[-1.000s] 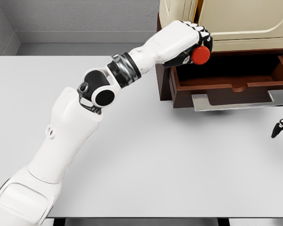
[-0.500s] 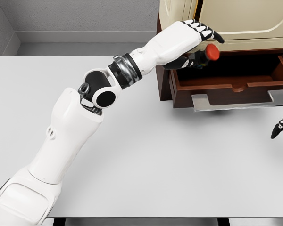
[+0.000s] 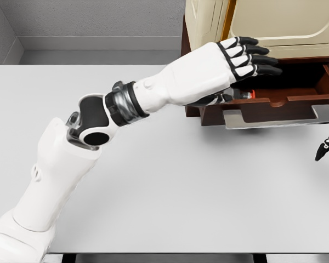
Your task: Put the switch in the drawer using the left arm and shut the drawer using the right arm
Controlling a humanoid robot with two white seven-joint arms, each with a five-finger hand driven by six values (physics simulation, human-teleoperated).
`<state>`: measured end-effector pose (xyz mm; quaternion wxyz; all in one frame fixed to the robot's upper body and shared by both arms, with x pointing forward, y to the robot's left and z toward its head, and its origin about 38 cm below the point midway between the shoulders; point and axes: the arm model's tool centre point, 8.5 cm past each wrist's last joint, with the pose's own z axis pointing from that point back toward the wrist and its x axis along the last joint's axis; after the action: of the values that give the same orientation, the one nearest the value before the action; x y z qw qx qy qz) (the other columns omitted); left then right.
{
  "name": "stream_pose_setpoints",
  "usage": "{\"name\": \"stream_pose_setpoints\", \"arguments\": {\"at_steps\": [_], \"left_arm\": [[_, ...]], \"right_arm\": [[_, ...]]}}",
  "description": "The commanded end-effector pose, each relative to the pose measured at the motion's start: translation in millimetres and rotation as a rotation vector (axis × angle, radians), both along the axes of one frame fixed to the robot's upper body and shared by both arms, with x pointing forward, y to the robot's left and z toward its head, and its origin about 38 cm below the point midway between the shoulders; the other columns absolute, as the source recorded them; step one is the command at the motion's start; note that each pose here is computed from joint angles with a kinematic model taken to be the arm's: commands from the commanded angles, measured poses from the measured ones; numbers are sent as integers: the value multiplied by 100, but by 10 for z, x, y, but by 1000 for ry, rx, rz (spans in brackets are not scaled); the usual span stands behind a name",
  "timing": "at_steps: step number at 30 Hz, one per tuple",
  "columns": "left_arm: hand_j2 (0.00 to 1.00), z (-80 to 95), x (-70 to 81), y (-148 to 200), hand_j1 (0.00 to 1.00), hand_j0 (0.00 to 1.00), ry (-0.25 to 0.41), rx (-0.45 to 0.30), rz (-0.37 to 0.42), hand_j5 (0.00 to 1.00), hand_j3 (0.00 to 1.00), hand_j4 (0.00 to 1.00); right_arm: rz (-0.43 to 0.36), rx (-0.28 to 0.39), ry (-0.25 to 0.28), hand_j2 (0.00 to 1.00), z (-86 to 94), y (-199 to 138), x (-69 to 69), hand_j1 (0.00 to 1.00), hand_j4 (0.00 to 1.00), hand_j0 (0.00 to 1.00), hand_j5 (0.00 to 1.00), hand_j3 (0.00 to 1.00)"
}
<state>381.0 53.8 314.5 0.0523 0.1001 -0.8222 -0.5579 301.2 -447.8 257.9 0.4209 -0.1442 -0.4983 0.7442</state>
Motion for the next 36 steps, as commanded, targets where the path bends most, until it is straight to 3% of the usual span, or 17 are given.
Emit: {"name": "stream_pose_setpoints", "arguments": {"at_steps": [1,4,7,11,14,18,26,36], "left_arm": [[98,168,75,600,98,98,-27,-21,58,98,98,98],[99,97,142,1611,99,99,57,-70,226,99,99,99],[100,10,5,2477,100,100,103,-59,404,100,100,100],[100,-548,-121,3055,100,100,281,129,535,100,100,100],[100,-1140,-143,3340,100,100,460,148,613,100,100,100],[100,-1270,-126,3461,100,100,503,143,647,100,100,100],[100,-1285,-123,3457,100,100,506,137,648,100,100,100],[100,-1311,-133,3458,100,100,513,140,649,100,100,100]], "right_arm": [[-2,4,-1,53,11,1,5,53,53,53,53,53],[-1,5,-8,53,34,5,17,53,53,53,53,53],[1,5,-14,53,52,8,27,53,53,53,53,53],[5,-3,-43,53,158,14,71,53,53,53,53,53],[7,-2,-46,53,167,18,77,53,53,53,53,53],[16,-2,-55,53,192,48,108,53,53,53,53,53],[40,9,-28,53,95,132,137,53,53,53,53,53],[38,8,-62,54,201,125,188,54,54,54,54,54]]}}
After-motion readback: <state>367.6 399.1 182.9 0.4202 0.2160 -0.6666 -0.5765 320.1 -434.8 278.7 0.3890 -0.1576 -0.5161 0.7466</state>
